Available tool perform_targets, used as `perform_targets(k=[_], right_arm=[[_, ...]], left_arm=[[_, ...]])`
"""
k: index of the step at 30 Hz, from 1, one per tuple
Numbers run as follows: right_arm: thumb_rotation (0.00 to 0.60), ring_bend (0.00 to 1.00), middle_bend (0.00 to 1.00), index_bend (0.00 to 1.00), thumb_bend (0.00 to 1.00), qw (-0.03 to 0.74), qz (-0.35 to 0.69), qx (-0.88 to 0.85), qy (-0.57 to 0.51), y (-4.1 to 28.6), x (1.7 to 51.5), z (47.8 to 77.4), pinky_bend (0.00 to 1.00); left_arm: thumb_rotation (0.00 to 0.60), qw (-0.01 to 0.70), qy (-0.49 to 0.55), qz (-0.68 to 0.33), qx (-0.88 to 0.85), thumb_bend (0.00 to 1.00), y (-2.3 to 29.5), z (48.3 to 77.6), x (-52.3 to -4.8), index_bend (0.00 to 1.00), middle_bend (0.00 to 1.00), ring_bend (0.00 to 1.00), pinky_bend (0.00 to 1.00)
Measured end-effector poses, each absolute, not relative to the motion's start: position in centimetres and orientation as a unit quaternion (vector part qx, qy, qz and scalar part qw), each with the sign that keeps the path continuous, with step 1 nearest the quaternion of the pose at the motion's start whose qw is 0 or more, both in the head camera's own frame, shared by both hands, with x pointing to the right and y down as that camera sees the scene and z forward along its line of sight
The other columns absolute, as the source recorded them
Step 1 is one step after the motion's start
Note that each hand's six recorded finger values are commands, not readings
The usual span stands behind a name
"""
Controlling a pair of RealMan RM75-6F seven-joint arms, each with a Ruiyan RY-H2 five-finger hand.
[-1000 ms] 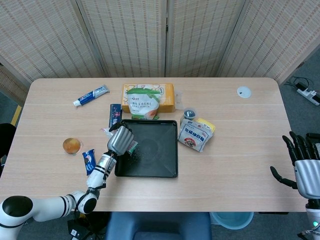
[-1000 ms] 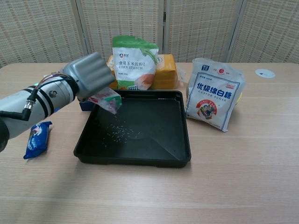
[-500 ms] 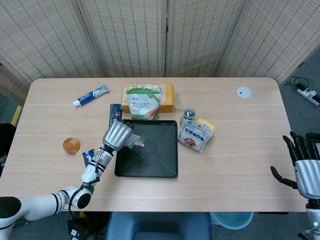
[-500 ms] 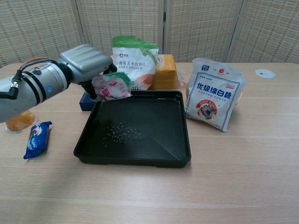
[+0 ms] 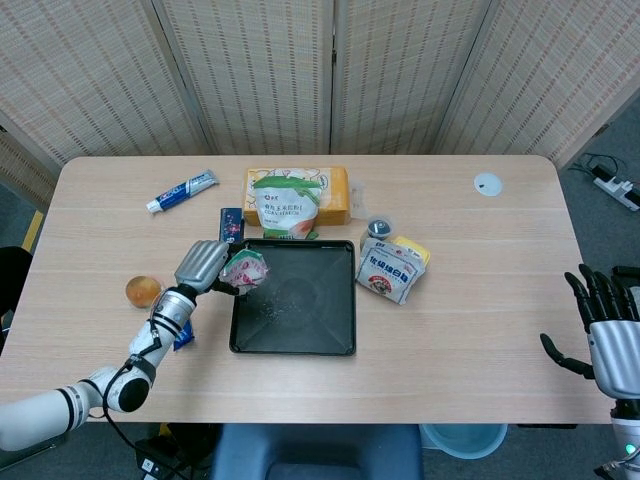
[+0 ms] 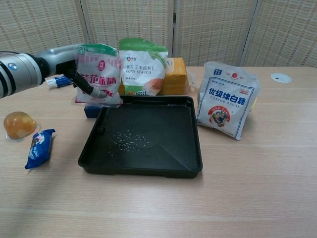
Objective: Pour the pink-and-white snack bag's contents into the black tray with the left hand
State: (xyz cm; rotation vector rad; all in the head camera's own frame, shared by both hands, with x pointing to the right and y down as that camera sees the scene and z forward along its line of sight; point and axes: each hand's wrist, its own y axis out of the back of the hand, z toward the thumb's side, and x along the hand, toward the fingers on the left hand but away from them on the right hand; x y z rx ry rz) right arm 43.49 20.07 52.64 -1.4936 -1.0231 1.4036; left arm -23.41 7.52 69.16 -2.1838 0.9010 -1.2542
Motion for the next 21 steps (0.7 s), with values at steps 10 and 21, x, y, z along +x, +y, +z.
perform_targets(k=[10, 21], right_arm=[[0.413, 0.02, 0.05, 0.0, 0.34, 0.417, 0.555, -0.595, -0.406, 20.1, 43.2, 52.5, 0.0], [0.413, 0.01, 0.05, 0.0, 0.34, 0.413, 0.558, -0.593, -0.407, 20.3, 43.3, 52.6, 0.0]], left_arm=[[0.6, 0.179, 0.347, -0.463, -0.796, 0.39, 7.4, 70.8, -28.5, 0.56, 0.64, 0.54, 0.71], [0.6, 0.192, 0.327, -0.498, -0.78, 0.38, 7.9, 74.0, -31.6, 0.53, 0.64, 0.49, 0.65]])
